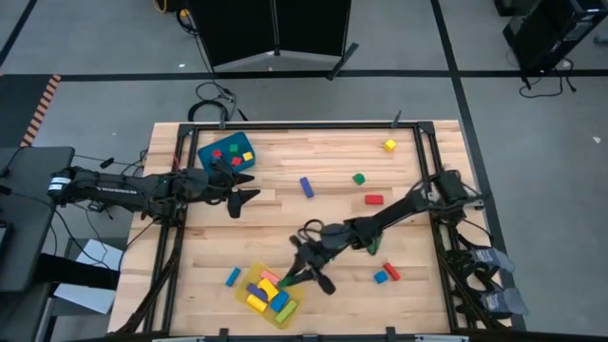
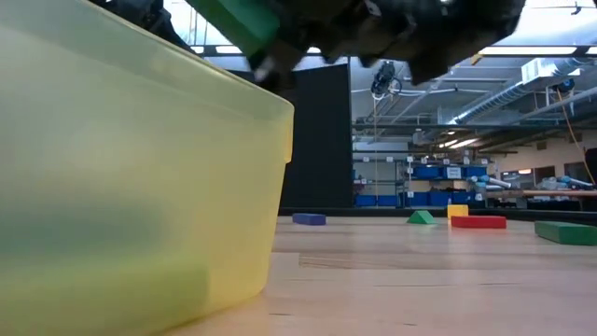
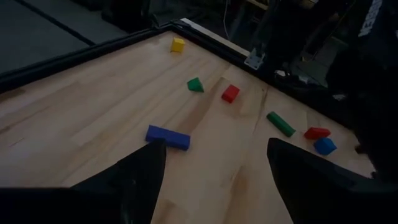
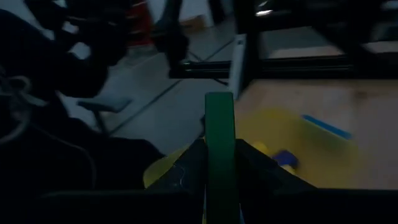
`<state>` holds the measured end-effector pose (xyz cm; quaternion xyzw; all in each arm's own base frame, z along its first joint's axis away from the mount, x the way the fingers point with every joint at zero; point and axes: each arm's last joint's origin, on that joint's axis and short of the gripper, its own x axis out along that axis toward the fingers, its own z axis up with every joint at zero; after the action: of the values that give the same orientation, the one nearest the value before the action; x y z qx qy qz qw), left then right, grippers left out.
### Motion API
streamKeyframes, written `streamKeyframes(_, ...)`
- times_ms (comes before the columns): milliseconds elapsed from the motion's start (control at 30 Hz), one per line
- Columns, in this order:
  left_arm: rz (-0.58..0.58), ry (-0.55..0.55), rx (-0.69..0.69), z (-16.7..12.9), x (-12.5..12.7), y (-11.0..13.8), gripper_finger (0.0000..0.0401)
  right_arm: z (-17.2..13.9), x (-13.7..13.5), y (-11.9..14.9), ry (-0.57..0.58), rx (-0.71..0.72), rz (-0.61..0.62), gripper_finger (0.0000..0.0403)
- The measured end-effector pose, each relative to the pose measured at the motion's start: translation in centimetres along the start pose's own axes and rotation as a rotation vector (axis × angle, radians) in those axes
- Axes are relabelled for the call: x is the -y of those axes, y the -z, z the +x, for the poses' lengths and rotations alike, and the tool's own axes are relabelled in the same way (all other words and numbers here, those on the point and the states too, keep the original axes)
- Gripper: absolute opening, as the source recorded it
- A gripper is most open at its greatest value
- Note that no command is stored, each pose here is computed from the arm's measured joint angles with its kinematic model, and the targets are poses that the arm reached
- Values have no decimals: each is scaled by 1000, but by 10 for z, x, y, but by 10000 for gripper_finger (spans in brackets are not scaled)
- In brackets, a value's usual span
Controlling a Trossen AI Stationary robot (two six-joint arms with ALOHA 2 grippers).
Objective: Sort blocks by size
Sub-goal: Put the top large green block into the yellow bin, then put the large blue block into the yellow bin
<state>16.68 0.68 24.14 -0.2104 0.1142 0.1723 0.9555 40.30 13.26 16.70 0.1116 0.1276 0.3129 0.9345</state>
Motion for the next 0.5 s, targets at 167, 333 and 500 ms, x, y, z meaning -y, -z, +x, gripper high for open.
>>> streamKeyframes(167, -8, 22, -10, 0, 1, 0, 288, 29, -3, -2, -98, -13, 27, 74)
streamKeyframes(333, -3, 60, -26, -1, 3, 1, 288, 45, -6, -3, -136, -21, 52, 157)
streamKeyframes(500, 52, 114, -37, -3, 12, 5, 283, 46, -6, -6, -121, -13, 56, 244)
